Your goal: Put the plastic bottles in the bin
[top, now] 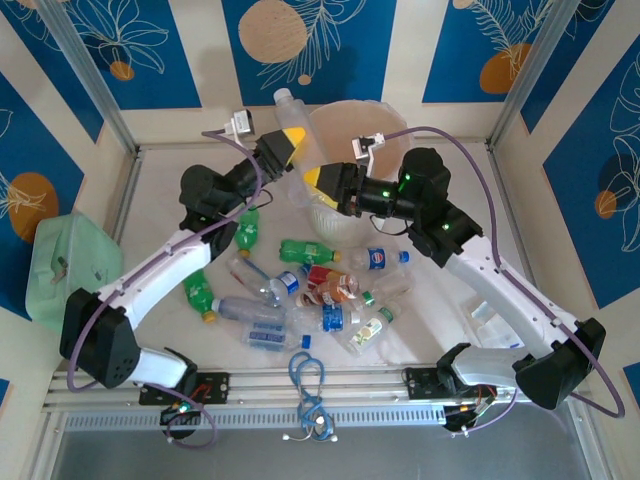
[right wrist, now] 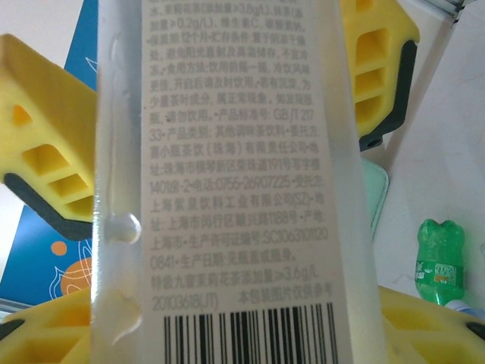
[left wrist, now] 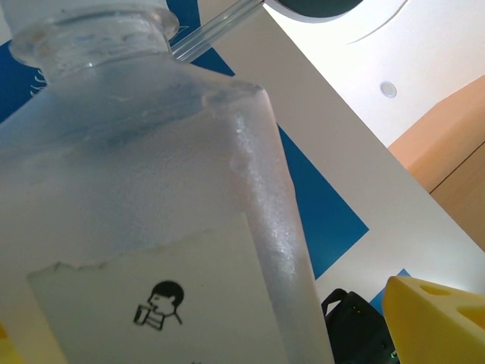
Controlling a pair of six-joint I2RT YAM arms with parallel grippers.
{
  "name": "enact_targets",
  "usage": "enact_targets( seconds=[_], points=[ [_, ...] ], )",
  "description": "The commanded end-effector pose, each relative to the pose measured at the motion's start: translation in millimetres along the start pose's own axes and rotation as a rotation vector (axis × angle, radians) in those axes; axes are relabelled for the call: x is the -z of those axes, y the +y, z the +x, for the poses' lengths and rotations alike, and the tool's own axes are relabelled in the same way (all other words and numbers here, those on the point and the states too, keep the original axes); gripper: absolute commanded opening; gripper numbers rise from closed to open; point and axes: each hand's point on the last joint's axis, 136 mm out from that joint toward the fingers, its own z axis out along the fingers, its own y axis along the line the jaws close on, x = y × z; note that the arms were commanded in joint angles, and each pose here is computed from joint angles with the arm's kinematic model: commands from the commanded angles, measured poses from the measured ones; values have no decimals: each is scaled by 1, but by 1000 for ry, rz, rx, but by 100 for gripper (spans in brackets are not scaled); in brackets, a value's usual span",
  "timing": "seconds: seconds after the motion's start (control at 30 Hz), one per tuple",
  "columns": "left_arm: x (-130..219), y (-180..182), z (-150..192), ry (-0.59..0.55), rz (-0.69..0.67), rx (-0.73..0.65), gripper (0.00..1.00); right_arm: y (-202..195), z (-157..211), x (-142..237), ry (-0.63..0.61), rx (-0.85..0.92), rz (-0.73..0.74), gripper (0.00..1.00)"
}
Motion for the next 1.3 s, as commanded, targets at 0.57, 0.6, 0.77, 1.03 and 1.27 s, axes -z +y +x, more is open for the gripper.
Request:
enact_targets(
  seconds=[0.57,0.6,0.77,1.03,1.27],
  points=[
    [0,-26,-8,21,57,-26,81,0,-1,-5,-10,0,11,52],
    [-1,-25,-8,24,58,-21,81,-1,0,-7,-4,-2,12,52],
    [-4,-24,-5,46,64,-10,77,-3,0,-10,1,-4,19,52],
    [-6,-18,-3,78,-6,-50,61,-8,-1,-2,-15,-2,47,53],
    [1,8,-15,102,-272,-161,53,-49,-15,52,-119,-29,388,97]
  ],
)
